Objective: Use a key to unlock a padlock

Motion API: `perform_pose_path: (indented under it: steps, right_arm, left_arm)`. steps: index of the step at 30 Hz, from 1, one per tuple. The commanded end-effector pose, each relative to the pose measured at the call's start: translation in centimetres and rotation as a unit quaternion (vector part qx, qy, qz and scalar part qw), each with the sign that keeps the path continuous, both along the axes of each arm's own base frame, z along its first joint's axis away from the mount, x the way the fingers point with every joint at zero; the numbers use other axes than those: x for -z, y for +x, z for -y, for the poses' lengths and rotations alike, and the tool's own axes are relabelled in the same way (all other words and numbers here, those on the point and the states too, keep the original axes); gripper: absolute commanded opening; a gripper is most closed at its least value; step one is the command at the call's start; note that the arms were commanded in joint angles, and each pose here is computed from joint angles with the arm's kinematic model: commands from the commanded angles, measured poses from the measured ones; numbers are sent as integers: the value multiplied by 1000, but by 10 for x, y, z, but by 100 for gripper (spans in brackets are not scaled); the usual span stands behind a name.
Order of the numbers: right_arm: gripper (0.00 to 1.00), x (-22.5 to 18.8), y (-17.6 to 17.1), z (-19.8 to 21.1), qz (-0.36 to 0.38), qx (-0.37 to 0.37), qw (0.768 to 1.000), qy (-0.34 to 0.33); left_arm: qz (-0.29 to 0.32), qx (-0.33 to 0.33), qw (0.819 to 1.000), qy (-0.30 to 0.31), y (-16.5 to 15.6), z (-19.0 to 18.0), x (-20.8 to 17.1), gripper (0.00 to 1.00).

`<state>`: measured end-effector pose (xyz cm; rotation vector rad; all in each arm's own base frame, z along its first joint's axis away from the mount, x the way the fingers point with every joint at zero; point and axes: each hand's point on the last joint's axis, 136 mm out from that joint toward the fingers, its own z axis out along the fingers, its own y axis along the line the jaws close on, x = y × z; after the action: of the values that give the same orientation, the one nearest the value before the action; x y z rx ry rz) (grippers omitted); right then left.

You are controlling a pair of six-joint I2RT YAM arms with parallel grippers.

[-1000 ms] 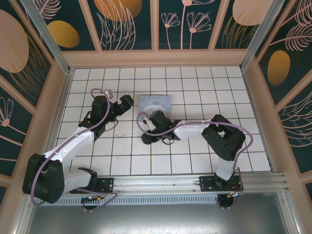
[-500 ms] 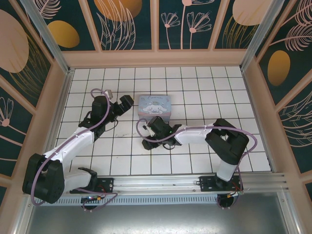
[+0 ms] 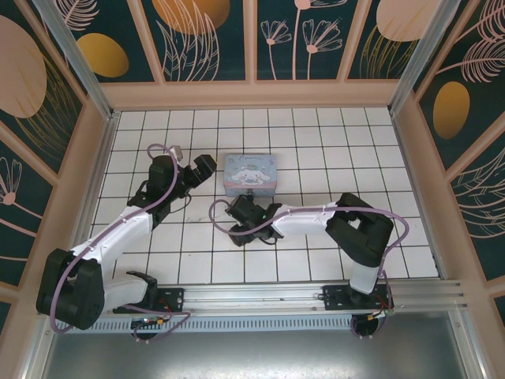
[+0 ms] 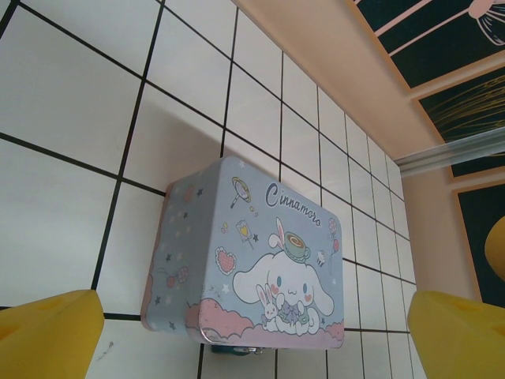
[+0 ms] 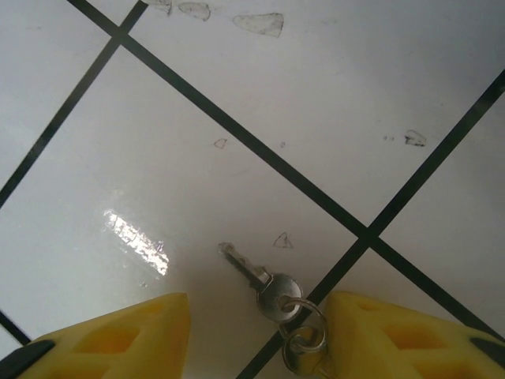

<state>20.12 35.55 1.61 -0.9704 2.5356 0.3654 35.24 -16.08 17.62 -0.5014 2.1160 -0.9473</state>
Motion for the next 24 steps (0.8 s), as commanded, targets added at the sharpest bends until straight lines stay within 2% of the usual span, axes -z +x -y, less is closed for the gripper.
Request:
perform_pose_path:
  steps: [1,7,9,14,16,24]
  right_arm:
    - [48,32,-6,25,-2,-1,996,-87]
    - [38,47,-7,28,0,-2,994,-111]
    - [32,50,-7,29,0,-1,993,-114]
    - [7,53,-7,30,-4,0,994,-113]
    - [0,52,-8,28,-7,-1,994,-108]
    - [0,34,-3,18,-15,11,998,-60]
  left_arm:
    - [11,-5,1000,-10,1,-3,-8,99]
    - [9,-5,1000,-9,1,-3,-5,99]
    - [8,-5,1000,-8,1,-3,-4,99]
    - [33,11,999,0,0,0,-12,99]
    - [45,6,999,12,-1,-5,-16,99]
    - [85,-48,994,41,-3,-29,-25,99]
